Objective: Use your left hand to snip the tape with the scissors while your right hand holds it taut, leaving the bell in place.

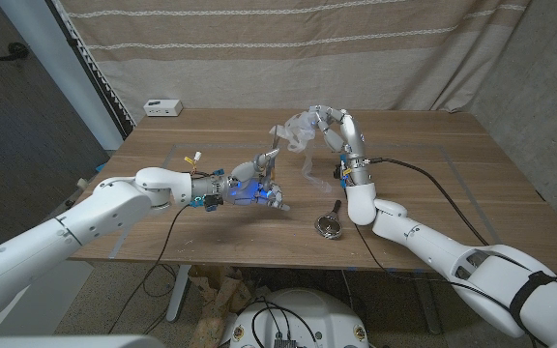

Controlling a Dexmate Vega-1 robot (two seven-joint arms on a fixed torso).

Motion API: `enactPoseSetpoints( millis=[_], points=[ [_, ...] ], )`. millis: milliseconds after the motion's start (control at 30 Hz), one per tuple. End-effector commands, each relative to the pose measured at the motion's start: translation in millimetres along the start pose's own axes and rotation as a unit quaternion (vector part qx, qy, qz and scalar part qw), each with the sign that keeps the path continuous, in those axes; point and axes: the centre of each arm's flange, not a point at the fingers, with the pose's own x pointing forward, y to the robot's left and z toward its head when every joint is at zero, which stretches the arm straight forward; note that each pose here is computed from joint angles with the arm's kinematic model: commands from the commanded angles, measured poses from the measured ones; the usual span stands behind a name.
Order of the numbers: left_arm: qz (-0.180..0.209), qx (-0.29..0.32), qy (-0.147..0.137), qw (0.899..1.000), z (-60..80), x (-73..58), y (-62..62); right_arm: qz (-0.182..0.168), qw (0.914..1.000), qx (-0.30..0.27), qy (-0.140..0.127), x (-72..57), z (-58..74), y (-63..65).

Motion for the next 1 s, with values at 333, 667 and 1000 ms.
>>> enactPoseSetpoints(
  millis=[333, 667, 1000],
  points=[
    [-0.002, -0.004, 0.006, 1.0, -3.1, 0.8, 3.6, 0.002, 0.9997, 0.003, -0.023, -4.8, 5.7, -2.1],
    [-0.005, -0.003, 0.006, 1.0, -2.9, 2.9, 3.2, 0.0, 0.9997, 0.004, -0.022, -3.6, 7.5, -4.5],
    [-0.012, -0.003, 0.008, 1.0, -2.4, 7.4, 2.5, -0.002, 0.9996, 0.002, -0.028, -4.0, 8.5, -7.8]
  ],
)
